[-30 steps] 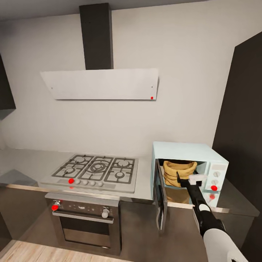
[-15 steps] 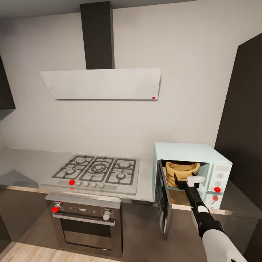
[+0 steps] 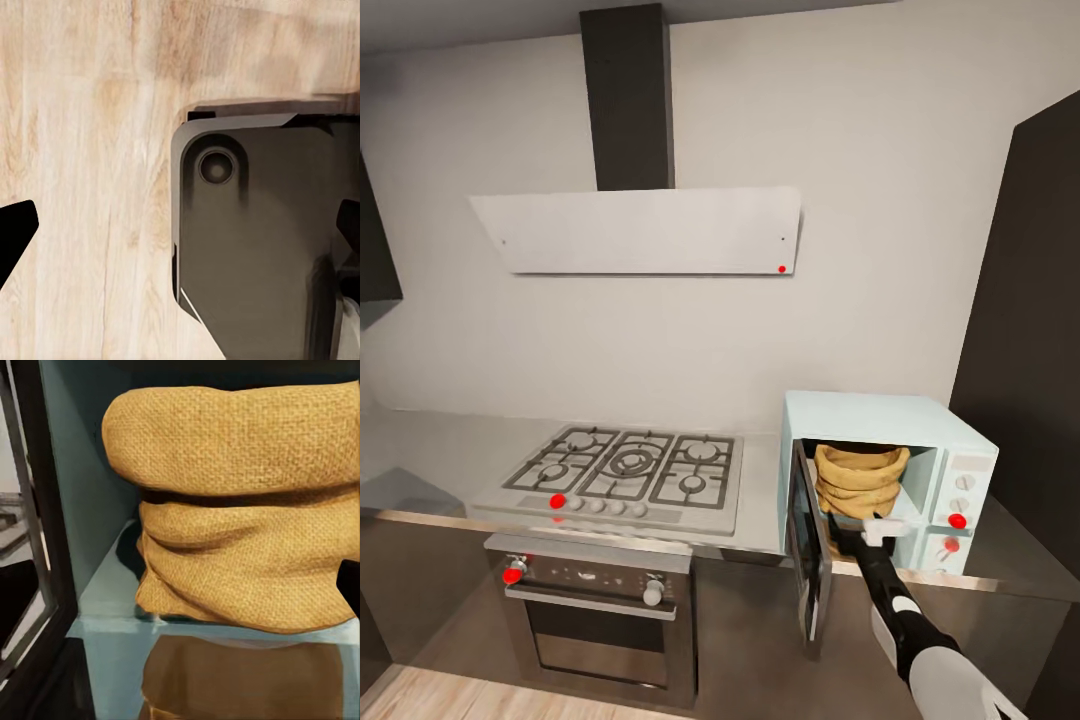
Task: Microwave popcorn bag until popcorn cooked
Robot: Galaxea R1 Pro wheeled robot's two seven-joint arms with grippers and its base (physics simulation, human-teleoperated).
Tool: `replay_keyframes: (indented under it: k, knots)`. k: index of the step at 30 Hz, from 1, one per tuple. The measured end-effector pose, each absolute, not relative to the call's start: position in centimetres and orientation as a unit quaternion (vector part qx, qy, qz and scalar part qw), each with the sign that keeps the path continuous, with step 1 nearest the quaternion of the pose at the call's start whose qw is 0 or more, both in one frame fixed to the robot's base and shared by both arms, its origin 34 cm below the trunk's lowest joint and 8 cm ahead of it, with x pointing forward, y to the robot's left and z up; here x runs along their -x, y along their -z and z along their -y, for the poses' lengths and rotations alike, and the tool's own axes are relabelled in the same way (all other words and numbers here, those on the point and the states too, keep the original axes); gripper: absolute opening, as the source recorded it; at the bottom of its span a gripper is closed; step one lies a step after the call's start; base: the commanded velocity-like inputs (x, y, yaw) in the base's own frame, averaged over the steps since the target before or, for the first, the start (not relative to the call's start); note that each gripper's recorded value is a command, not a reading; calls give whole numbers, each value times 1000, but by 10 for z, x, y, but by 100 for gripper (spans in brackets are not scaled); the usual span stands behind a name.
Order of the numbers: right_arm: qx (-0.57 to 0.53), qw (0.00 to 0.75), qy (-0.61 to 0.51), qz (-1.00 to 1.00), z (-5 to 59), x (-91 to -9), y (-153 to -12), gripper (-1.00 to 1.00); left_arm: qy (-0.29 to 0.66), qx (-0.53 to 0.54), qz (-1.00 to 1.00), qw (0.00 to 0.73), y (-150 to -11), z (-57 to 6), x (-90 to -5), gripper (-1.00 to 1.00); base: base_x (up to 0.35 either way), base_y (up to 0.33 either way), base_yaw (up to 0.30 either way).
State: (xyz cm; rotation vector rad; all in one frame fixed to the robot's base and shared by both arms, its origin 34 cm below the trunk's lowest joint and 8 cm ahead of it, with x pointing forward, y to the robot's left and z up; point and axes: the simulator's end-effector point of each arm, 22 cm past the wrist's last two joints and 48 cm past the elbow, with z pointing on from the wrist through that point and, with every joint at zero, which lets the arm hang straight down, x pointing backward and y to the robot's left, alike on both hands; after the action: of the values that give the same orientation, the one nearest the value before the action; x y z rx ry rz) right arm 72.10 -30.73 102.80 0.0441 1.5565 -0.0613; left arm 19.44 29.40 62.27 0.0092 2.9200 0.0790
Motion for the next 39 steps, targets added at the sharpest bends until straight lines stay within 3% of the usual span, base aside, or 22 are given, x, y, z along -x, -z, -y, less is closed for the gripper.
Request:
replay_keyframes:
  k: [15, 39]
  knots:
    - [-109, 705, 63, -698, 372, -707, -1020, 100, -29, -3, -993, 110, -623, -297, -195, 100, 102, 0, 0]
    - [-110, 705, 64, -698, 374, -706, -1020, 100, -30, -3, -993, 111, -623, -298, -195, 100, 85, 0, 0]
